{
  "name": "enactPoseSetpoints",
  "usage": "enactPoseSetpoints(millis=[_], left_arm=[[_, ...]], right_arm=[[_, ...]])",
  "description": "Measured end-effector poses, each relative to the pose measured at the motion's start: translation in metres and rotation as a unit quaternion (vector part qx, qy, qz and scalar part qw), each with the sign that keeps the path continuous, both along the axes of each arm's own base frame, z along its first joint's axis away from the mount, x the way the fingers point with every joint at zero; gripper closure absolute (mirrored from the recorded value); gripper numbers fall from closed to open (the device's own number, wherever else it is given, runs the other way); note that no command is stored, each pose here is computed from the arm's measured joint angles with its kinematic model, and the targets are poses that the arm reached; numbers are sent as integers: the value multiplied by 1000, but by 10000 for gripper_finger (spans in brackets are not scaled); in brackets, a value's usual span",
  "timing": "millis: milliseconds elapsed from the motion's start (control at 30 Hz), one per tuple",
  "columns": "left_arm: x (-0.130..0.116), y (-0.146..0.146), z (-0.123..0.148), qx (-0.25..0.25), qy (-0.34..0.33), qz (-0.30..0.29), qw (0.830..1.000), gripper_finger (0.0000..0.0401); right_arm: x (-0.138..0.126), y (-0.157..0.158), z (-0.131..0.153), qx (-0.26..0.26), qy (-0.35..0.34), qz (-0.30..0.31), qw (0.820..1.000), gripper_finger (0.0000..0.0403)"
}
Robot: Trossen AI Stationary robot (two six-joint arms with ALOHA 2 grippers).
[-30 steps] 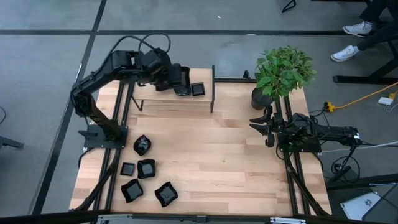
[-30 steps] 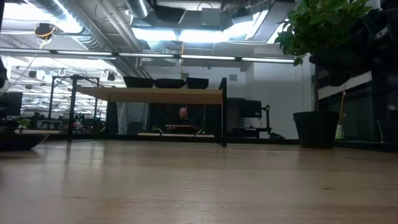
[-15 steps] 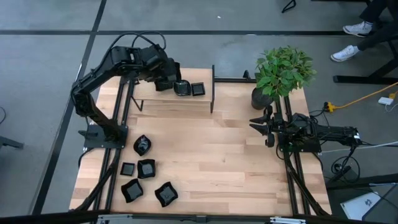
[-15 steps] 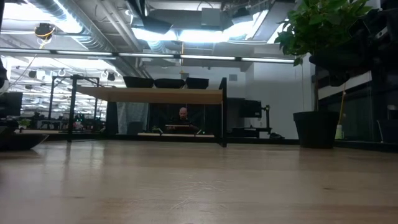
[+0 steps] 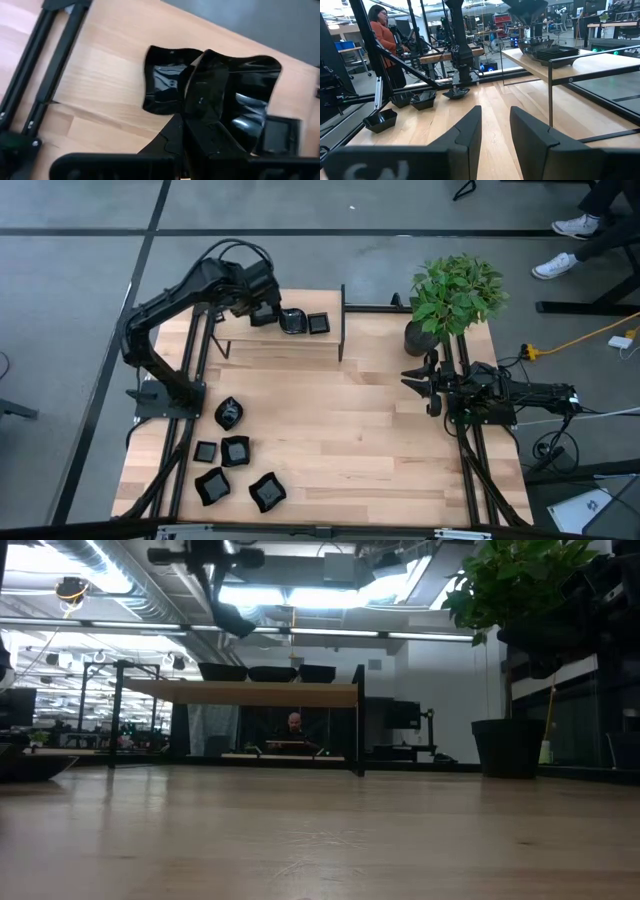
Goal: Pick & Place Mini shaped plates
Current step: Stack the distorted square plate on top of the distorted square plates on the shelf
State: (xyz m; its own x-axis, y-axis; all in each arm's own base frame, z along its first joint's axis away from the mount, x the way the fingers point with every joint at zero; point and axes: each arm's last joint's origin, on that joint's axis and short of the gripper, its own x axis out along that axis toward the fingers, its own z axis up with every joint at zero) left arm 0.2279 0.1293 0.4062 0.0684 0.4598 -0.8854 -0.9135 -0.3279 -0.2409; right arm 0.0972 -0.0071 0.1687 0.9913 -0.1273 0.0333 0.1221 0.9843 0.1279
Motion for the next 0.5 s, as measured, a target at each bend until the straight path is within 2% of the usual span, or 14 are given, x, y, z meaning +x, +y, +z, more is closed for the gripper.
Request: enactPoseSetpoints(millis=[300, 500], left_arm=[[-4, 17, -24, -23, 17, 47, 998, 397], [-2, 28, -37, -40, 11, 27, 999, 394]], right_arm=[[0, 0, 0, 0, 0, 0, 1000, 300], [0, 0, 0, 0, 0, 0, 1000, 300]])
